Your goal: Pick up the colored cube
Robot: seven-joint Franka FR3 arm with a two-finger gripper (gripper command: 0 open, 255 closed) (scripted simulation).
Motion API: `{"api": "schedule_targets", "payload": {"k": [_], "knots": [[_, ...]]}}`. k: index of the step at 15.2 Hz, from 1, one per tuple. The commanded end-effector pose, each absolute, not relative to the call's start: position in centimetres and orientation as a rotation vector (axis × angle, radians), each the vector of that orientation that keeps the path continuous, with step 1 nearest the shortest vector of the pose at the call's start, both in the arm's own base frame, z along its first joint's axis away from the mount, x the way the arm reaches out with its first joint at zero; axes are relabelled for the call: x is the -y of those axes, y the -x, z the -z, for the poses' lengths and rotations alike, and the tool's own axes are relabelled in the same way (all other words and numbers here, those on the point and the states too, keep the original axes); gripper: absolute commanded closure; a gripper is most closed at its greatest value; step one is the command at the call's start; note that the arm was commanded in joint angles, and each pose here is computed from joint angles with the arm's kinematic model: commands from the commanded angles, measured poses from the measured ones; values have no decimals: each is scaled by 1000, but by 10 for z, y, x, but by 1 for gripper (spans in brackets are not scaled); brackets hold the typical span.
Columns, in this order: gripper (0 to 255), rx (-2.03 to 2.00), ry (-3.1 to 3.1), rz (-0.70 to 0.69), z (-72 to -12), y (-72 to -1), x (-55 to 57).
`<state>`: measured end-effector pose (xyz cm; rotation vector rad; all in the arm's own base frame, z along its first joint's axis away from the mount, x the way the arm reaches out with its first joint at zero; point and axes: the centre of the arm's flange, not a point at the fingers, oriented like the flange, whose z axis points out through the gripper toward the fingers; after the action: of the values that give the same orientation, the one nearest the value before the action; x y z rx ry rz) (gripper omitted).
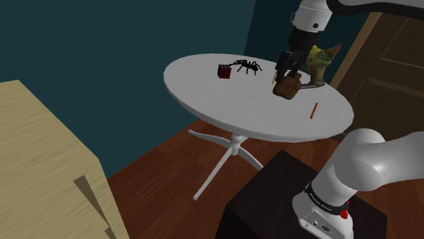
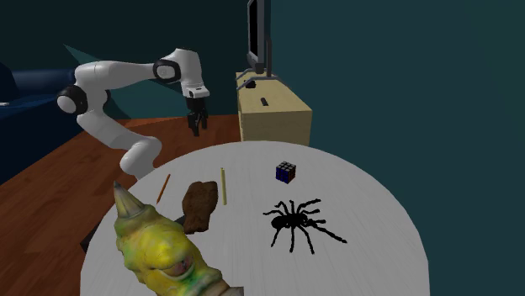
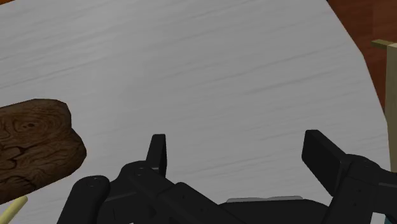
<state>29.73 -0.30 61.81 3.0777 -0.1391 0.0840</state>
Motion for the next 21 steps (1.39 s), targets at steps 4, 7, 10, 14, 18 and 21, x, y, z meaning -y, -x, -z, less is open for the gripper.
{"api": "schedule_targets", "payload": {"k": [4, 7, 10, 14, 18, 21], "knots": [[0, 182, -3081, -76, -611, -336, 11], [0, 226, -3084, -69, -603, -375, 20], [0, 269, -3087, -61, -596, -414, 30], [0, 327, -3089, -51, -585, -464, 46], [0, 385, -3090, -40, -574, -515, 63], [0, 429, -3090, -33, -565, -552, 77]]}}
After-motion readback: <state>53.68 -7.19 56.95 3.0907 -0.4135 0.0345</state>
